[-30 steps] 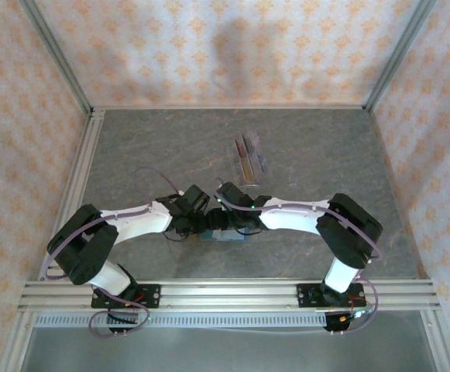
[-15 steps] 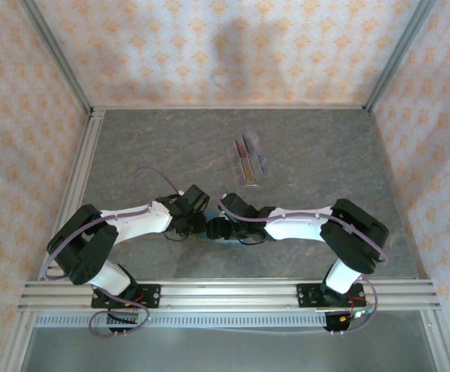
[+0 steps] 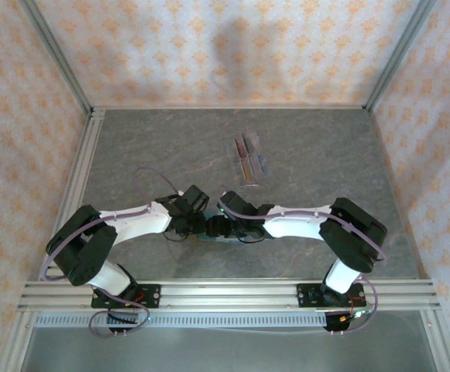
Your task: Put the credit cards into the card holder
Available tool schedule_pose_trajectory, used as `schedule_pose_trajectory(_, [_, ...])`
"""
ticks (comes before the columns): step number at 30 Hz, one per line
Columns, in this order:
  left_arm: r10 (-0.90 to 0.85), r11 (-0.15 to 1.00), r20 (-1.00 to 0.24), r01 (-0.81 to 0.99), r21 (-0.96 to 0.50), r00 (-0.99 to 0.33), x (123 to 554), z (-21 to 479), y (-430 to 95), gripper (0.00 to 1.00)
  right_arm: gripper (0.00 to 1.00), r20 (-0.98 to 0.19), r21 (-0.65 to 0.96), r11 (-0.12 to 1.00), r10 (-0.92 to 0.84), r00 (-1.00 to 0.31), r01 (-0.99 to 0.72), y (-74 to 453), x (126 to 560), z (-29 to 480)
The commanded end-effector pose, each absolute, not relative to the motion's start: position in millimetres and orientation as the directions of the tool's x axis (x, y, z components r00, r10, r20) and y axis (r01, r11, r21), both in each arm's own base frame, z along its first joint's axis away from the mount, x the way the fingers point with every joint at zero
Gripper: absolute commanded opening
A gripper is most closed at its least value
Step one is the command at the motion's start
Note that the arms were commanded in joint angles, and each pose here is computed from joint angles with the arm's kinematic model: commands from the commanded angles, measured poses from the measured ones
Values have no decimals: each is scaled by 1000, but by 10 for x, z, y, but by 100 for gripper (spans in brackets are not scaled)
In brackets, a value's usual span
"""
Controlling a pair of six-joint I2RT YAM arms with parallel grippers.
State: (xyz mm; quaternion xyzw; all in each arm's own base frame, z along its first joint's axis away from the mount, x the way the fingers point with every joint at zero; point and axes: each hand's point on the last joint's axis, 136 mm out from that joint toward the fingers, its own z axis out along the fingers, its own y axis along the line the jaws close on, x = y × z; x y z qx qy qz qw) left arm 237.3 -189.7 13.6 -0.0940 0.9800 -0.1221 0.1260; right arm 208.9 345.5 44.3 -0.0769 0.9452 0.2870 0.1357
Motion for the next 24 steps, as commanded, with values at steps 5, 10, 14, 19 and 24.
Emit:
schedule_pose_trajectory(5, [-243,950,-220,-186,-252,-945,2260,87,-1745,32,69,-342,666,683,-77,-937,-299,3841,2381,713])
schedule_pose_trajectory(10, [-279,940,-221,-218,-263,-935,2204,125,-1609,38,72,-353,676,655,-113,-929,-337,3906,2371,780])
schedule_pose_trajectory(14, [-309,930,-235,-241,-277,-922,2172,209,-1476,44,74,-380,667,652,-118,-917,-360,3856,2353,923])
schedule_pose_trajectory(19, [-316,924,-270,-232,-303,-910,2161,437,-1384,50,74,-401,646,668,-114,-909,-368,3751,2369,1087])
schedule_pose_trajectory(24, [-302,921,-324,-186,-343,-897,2240,737,-1417,57,74,-444,588,720,-94,-891,-368,3578,2482,1239])
